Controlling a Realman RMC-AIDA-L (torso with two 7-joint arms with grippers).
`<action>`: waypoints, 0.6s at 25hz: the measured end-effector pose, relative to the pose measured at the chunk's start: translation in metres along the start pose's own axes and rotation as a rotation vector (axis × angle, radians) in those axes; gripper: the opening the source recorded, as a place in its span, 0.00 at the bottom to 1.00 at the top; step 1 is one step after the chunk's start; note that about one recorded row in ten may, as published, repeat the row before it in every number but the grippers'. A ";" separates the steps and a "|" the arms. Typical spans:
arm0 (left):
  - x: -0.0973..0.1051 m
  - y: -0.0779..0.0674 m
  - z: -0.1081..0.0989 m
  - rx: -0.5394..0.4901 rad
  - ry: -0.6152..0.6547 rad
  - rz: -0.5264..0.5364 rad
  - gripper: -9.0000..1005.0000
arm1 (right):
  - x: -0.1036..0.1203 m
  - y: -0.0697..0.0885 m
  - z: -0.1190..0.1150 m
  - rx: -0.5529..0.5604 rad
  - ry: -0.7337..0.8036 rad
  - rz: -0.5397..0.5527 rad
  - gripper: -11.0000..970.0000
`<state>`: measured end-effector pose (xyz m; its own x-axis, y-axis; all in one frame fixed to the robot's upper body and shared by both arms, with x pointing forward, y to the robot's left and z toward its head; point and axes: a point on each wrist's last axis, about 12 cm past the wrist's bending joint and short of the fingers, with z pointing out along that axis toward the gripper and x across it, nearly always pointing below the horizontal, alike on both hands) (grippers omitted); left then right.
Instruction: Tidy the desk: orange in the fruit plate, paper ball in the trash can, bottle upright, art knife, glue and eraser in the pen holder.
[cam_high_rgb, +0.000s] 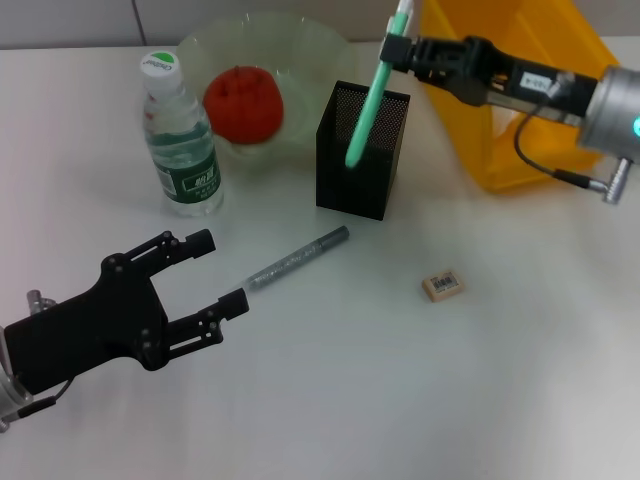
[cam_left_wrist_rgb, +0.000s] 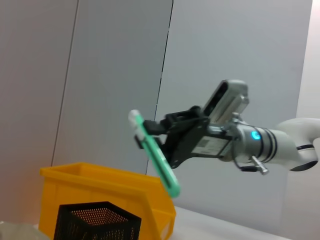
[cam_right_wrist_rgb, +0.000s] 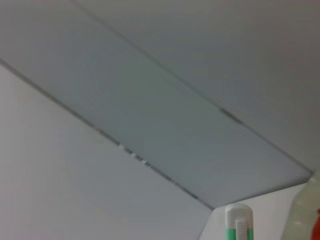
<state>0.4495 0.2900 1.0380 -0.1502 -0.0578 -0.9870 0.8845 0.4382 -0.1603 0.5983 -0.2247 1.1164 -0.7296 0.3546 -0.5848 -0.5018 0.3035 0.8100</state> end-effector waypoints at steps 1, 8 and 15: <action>0.000 0.000 0.000 0.000 -0.002 -0.001 0.79 | -0.001 -0.001 0.003 0.013 -0.006 0.008 0.24; 0.002 -0.003 0.003 0.005 -0.011 -0.014 0.79 | -0.009 -0.008 0.013 0.092 -0.061 0.029 0.25; 0.003 -0.003 0.004 -0.003 -0.022 -0.018 0.78 | -0.018 -0.014 0.014 0.160 -0.110 -0.032 0.26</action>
<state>0.4477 0.2850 1.0360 -0.1561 -0.0853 -0.9840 0.8806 0.4392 -0.1778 0.6247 -0.2229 1.1151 -0.6549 0.4344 -0.6184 -0.4372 0.4496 0.7789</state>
